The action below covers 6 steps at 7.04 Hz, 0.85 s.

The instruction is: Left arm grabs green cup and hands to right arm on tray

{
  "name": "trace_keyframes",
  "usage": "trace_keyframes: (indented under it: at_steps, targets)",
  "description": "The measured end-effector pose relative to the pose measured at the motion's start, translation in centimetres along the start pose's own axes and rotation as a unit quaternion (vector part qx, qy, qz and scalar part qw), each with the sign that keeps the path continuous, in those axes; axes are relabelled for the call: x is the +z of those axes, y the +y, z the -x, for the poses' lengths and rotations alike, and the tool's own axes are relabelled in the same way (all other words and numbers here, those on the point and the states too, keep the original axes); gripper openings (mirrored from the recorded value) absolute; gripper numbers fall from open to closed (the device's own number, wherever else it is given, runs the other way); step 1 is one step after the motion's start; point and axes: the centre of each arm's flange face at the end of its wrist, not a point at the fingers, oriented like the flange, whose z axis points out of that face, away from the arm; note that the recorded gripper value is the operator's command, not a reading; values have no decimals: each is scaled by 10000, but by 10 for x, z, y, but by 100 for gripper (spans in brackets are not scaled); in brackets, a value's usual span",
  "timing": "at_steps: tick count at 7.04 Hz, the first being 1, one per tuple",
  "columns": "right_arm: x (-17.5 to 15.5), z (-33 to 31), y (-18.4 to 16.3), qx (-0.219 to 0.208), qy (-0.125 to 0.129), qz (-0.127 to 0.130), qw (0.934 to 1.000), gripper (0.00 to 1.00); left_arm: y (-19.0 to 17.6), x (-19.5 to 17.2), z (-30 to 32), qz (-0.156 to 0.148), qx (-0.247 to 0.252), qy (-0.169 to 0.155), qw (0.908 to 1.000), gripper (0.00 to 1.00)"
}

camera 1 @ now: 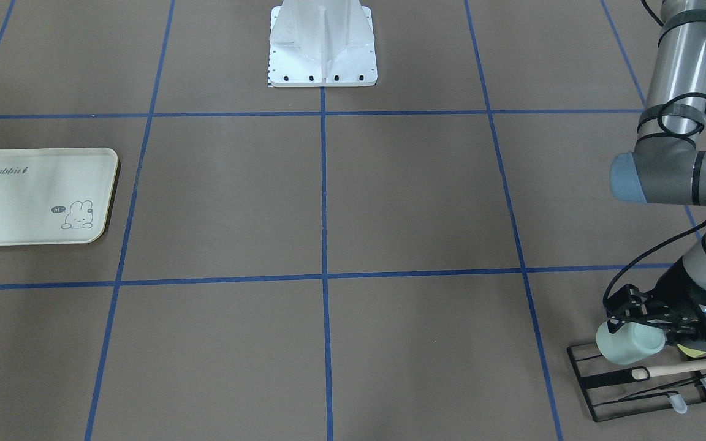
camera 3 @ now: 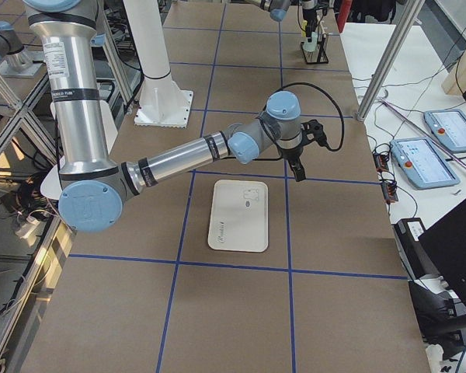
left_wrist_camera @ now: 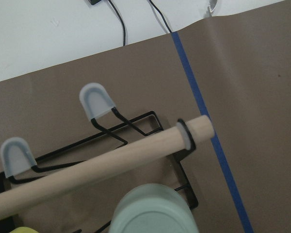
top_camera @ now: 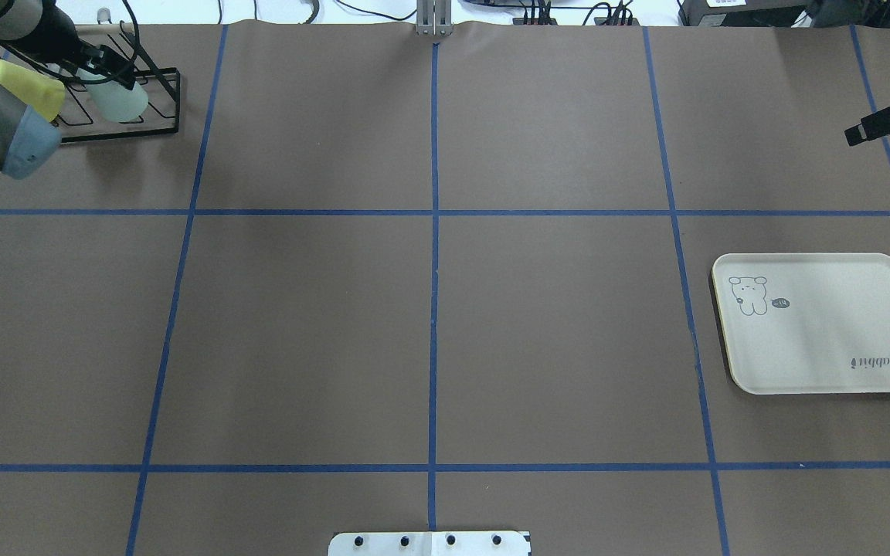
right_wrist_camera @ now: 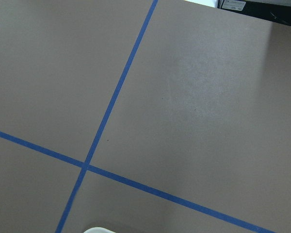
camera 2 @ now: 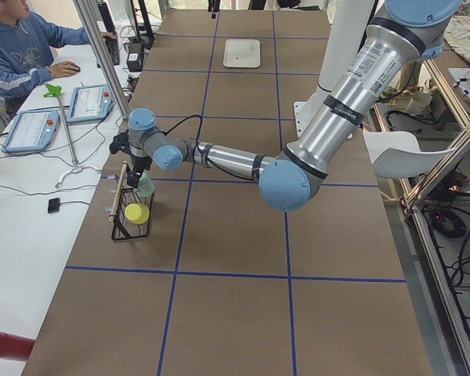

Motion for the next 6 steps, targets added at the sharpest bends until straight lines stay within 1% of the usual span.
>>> trace_keyframes:
  at_steps: [2,3,4,6]
  targets:
    - [0,0,0,-1,-3,-3,10000,99,0,1,0,0,23,-2,10000,48]
    - [-1,1,0,-2,-7,-5,10000,99,0,1,0,-1,37,-3,10000,32]
    - [-1,1,0,-6,-10,-8,10000,99,0,0,0,-6,47,-1,10000,24]
    - [-2,2,-1,-18,-15,-21,10000,99,-2,-8,0,-80,59,10,10000,24]
